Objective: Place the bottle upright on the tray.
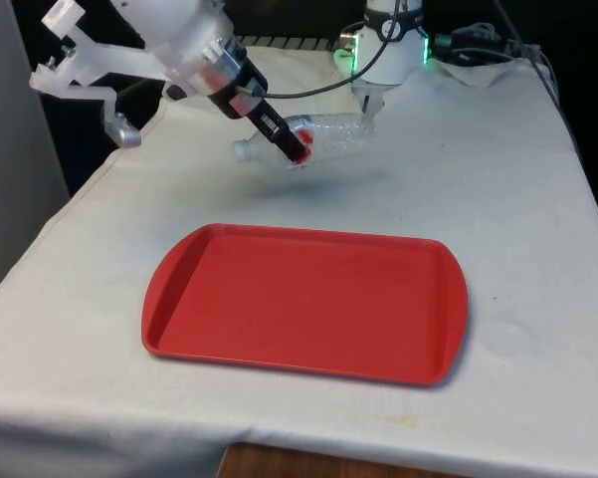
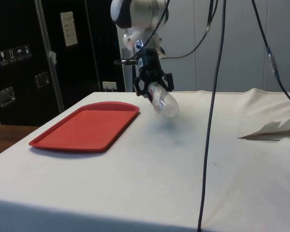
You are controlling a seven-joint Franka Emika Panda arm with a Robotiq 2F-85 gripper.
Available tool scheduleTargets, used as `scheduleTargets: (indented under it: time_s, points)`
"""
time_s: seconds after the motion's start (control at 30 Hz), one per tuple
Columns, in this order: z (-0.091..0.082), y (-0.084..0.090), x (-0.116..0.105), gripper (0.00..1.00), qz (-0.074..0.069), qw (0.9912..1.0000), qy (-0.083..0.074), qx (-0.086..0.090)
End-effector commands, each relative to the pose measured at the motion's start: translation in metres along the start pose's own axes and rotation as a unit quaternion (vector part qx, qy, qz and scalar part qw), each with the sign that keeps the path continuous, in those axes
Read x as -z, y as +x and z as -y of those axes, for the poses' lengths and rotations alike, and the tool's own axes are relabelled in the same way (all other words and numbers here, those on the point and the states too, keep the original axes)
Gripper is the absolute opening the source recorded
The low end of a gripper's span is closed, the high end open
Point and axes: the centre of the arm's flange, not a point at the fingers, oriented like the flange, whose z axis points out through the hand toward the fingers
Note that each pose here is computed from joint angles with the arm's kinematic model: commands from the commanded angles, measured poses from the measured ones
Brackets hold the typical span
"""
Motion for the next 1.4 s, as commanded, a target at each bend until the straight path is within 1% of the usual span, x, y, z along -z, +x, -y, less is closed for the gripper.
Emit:
scheduleTargets:
  time_s: [0.0, 0.03, 0.27, 0.3, 0.33, 0.5, 0.53, 0.57, 0.6, 0.8, 0.83, 0.87, 1.07, 1.1, 1.13, 1.23, 1.27, 1.33, 1.37]
  points:
    - [0.001, -0.001, 0.001, 0.00, -0.002, 1.00000, 0.001, 0.000]
    - [0.003, -0.004, 0.005, 0.00, -0.016, 0.99987, 0.003, 0.000]
    - [0.007, -0.009, 0.011, 0.00, -0.028, 0.99958, 0.005, 0.002]
    - [0.007, -0.007, 0.009, 0.00, -0.020, 0.99979, 0.004, 0.004]
    - [0.009, -0.011, 0.012, 0.00, -0.031, 0.99950, 0.004, 0.003]
    - [0.013, -0.017, 0.019, 0.00, -0.042, 0.99912, 0.003, 0.005]
    - [0.013, -0.017, 0.019, 0.00, -0.042, 0.99912, 0.003, 0.005]
    - [0.012, -0.015, 0.018, 0.00, -0.034, 0.99940, 0.001, 0.006]
    - [0.014, -0.019, 0.022, 0.00, -0.045, 0.99898, 0.002, 0.005]
    - [0.015, -0.028, 0.031, 0.00, -0.053, 0.99857, 0.000, 0.008]
    - [0.015, -0.024, 0.030, 0.00, -0.043, 0.99903, -0.002, 0.009]
    - [0.015, -0.029, 0.032, 0.00, -0.054, 0.99851, 0.000, 0.009]
    - [0.009, -0.040, 0.038, 0.00, -0.062, 0.99795, 0.003, 0.015]
    - [0.009, -0.038, 0.037, 0.00, -0.054, 0.99843, 0.001, 0.016]
    - [0.008, -0.042, 0.039, 0.00, -0.064, 0.99782, 0.004, 0.016]
    - [0.004, -0.046, 0.041, 0.00, -0.068, 0.99749, 0.005, 0.018]
    - [0.003, -0.050, 0.043, 0.00, -0.071, 0.99722, 0.007, 0.020]
    - [0.000, -0.053, 0.045, 0.00, -0.074, 0.99696, 0.009, 0.022]
    - [0.000, -0.051, 0.043, 0.00, -0.065, 0.99762, 0.007, 0.023]
